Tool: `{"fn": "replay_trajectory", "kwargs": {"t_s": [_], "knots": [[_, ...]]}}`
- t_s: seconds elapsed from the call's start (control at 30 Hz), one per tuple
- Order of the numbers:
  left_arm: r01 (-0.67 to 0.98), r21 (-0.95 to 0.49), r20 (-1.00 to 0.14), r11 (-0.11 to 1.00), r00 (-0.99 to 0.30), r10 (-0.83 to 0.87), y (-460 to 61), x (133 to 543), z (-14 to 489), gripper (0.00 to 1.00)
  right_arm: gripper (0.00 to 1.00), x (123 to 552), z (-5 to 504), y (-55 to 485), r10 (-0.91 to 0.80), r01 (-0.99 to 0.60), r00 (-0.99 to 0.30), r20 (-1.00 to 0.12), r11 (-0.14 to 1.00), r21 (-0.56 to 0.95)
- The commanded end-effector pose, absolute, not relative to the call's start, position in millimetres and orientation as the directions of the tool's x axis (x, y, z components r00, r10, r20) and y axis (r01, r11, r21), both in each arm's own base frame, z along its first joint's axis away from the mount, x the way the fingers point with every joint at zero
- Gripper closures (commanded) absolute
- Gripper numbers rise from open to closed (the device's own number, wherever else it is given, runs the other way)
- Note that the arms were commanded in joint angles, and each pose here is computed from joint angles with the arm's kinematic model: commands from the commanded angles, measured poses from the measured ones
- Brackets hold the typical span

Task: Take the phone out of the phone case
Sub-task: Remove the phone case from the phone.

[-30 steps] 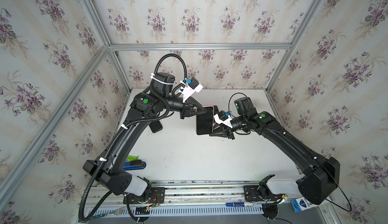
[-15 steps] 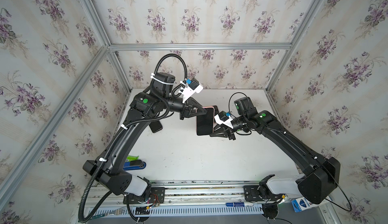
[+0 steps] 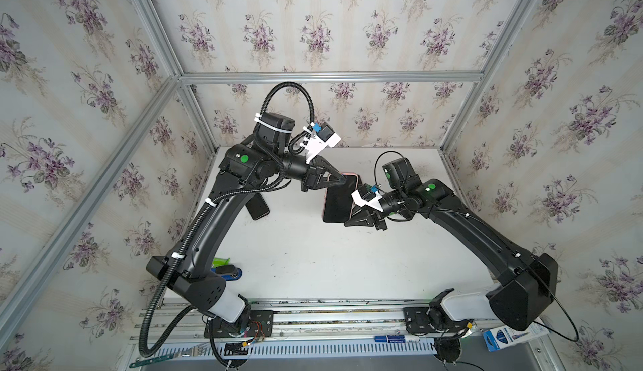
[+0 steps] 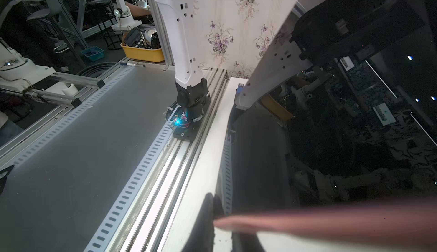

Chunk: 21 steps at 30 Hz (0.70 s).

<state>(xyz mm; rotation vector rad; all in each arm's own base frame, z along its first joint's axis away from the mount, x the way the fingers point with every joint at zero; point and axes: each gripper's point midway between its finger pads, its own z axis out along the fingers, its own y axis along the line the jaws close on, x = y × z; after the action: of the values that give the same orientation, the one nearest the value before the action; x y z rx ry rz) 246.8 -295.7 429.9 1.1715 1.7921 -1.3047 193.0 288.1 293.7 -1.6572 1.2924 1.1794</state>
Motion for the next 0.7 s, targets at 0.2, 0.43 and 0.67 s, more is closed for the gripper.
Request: {"fn": "replay_trajectory", "kwargs": {"t_s": [0.2,0.43,0.67], "knots": [[0.935,-0.349,-0.913,0.069,-0.355,0.2,-308,260,464,1.0,0.82,208,285,298,-0.305,-0.958,0.202,-0.931,-0.257,-0.123],[0.928,-0.365,-0.908,0.081,-0.373,0.192,-312,265,465,1.0,0.8,216,285,302,-0.291,-0.951,0.246,-0.925,-0.255,-0.173],[0.93,-0.361,-0.913,0.073,-0.368,0.176,-306,259,474,1.0,0.74,223,280,295,-0.3,-0.968,0.211,-0.93,-0.196,-0.157]]}}
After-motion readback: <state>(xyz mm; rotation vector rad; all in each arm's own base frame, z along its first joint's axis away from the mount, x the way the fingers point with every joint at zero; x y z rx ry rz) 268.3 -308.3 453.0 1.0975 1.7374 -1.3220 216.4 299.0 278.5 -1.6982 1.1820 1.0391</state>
